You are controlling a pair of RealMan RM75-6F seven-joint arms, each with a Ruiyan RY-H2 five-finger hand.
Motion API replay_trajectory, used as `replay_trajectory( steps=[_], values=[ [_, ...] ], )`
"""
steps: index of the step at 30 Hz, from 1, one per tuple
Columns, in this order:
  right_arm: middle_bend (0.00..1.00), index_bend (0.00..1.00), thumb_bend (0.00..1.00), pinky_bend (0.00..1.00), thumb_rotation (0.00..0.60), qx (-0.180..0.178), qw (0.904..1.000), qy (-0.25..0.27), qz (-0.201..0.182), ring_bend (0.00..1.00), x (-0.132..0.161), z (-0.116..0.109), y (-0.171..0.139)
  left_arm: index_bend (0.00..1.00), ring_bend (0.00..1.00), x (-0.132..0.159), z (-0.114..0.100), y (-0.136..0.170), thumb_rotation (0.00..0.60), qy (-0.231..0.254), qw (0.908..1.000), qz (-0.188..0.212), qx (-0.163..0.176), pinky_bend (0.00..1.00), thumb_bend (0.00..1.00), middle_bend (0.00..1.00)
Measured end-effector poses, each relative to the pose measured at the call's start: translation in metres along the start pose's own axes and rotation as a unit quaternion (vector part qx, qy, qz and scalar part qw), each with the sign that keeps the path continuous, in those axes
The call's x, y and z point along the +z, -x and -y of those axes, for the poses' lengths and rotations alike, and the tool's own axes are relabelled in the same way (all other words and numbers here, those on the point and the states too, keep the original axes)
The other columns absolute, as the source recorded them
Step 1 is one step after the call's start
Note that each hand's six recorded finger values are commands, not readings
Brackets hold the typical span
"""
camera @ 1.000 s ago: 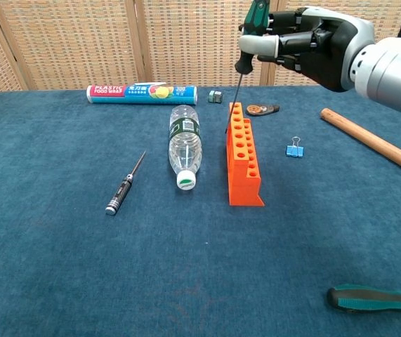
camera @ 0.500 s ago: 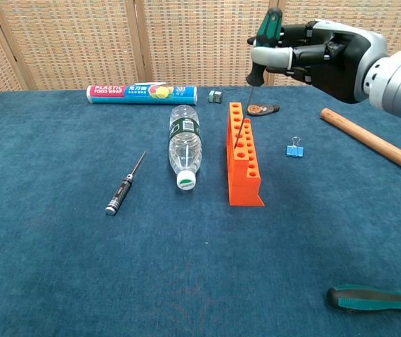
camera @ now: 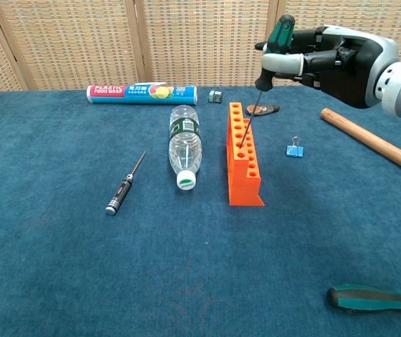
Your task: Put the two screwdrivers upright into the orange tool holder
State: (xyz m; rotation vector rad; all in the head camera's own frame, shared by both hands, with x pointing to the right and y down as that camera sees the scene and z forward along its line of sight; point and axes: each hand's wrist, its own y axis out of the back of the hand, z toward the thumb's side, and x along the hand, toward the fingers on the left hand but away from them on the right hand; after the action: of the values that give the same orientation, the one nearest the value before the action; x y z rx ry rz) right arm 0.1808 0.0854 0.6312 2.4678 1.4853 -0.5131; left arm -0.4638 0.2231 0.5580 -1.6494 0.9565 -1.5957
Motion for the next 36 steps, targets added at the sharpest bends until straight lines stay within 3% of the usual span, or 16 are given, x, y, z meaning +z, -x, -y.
replay_trajectory(
  steps=[21, 36],
  values=[
    [0.11, 0.64, 0.35, 0.0, 0.6, 0.0, 0.9999, -0.009, 0.014, 0.0, -0.016, -0.004, -0.002, 0.0, 0.0, 0.0, 0.001, 0.0, 0.6, -0.001, 1.0, 0.0, -0.001, 0.0, 0.0, 0.0],
    [0.11, 0.64, 0.35, 0.0, 0.6, 0.011, 0.9979, -0.047, 0.043, 0.0, -0.052, 0.005, -0.002, 0.0, 0.0, 0.0, 0.002, -0.001, 0.6, -0.001, 1.0, 0.0, -0.003, 0.0, 0.0, 0.0]
  ],
)
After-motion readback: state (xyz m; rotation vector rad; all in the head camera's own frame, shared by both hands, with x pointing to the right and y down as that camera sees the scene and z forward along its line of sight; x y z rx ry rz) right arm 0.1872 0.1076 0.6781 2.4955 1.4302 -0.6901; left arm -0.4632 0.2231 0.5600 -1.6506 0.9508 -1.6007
